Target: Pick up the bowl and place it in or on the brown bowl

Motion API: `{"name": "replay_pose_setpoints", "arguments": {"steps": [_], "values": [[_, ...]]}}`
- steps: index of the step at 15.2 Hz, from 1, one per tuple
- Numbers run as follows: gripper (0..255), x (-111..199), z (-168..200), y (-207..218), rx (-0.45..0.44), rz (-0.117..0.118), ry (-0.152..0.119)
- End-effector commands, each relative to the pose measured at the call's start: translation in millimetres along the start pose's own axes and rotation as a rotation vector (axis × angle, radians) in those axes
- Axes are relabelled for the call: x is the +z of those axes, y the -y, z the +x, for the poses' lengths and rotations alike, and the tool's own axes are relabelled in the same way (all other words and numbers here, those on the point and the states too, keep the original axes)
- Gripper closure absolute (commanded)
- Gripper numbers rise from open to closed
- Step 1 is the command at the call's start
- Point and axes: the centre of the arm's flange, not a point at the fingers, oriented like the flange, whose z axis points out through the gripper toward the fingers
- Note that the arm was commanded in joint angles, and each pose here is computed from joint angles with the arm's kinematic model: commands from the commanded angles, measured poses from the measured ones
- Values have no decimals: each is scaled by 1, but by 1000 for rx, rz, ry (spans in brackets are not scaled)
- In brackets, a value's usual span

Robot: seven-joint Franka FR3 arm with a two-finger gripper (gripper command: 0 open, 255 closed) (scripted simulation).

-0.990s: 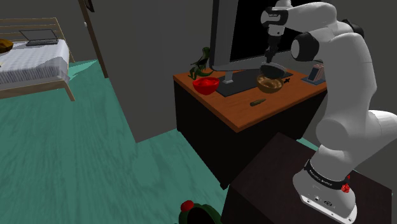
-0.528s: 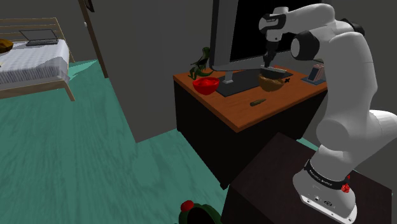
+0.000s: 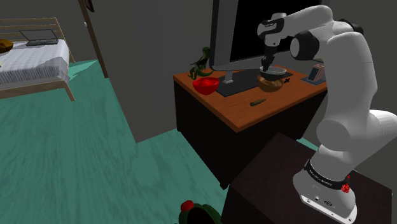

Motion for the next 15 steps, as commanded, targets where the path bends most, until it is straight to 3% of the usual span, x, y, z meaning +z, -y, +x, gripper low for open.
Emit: {"name": "replay_pose_setpoints", "arguments": {"steps": [1,5,6,11,15], "values": [[255,7,-2,-5,8,-3,9],[255,7,-2,-5,8,-3,9],[0,8,-4,-6,8,-3,9],[0,7,-2,-5,8,-3,9],[0,-43,-2,-5,8,-3,9]]}}
